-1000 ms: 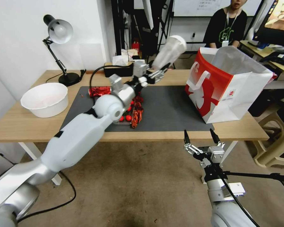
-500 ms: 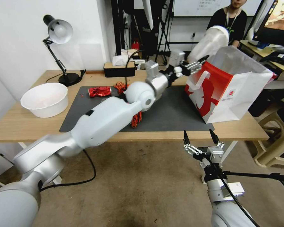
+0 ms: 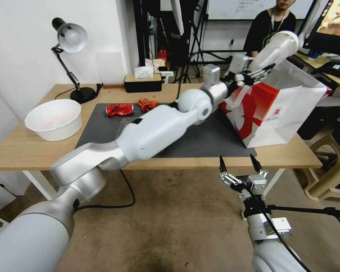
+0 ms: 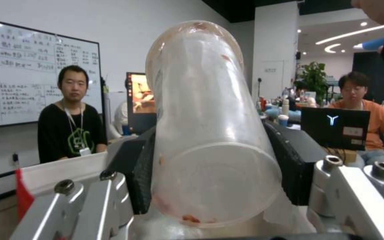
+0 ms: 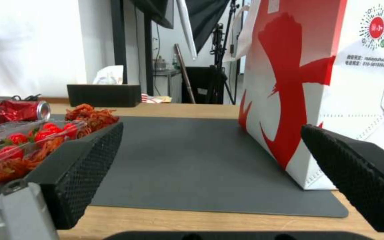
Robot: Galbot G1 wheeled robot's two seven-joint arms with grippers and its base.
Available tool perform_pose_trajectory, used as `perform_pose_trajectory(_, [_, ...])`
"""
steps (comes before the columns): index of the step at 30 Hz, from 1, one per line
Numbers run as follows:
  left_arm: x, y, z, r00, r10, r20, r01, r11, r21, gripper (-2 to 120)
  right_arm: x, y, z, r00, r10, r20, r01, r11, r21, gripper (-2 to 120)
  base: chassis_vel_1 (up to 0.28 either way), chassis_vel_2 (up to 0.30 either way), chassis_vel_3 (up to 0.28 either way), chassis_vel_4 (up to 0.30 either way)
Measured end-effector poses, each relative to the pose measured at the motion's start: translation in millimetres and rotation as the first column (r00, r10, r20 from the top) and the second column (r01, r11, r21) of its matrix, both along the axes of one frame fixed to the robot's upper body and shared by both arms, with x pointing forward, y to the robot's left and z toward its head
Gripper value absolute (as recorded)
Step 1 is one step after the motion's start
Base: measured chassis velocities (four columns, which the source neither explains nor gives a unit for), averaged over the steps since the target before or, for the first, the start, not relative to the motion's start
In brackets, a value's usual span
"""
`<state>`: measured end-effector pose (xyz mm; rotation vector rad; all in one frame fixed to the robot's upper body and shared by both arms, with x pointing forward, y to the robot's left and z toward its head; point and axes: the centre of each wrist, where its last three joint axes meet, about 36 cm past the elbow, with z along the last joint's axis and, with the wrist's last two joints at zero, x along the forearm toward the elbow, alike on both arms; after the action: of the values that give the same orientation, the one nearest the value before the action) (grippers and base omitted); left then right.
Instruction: Pick up the trash from the table and place it into the takeout bag.
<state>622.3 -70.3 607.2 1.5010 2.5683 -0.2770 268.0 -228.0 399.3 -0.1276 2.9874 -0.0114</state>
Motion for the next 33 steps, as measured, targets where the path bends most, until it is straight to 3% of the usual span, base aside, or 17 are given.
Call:
perform_pose_trajectory(10, [-5,-31,-11,0.999,-0.042,-0.01,0.042,0.999,0.018,54,-1,1,-2,1.0,-0.003,-0.001,0.003,1.0,0.005,100,0.0,0.0,0.0,0.0])
perform_pose_trajectory(17, [-1,-32,-18,0.999,-0.041,-0.01,0.042,0.999,0.033,54,-2,2,-3,1.0,-0.004,0.0,0.004,1.0,0.007,100,0.0,0.0,0.0,0.0])
perform_pose_trajectory(29, [3,-27,-15,1.0,-0.025,-0.007,0.025,0.999,0.02,97,-2,2,-4,1.0,-0.003,0.0,0.003,1.0,0.006,100,0.0,0.0,0.0,0.0])
perform_pose_trajectory(33, [7,-21,-3,1.0,0.0,-0.001,0.0,1.0,-0.021,100,-2,1,-3,1.0,-0.004,0.001,0.004,1.0,0.004,100,0.0,0.0,0.0,0.0])
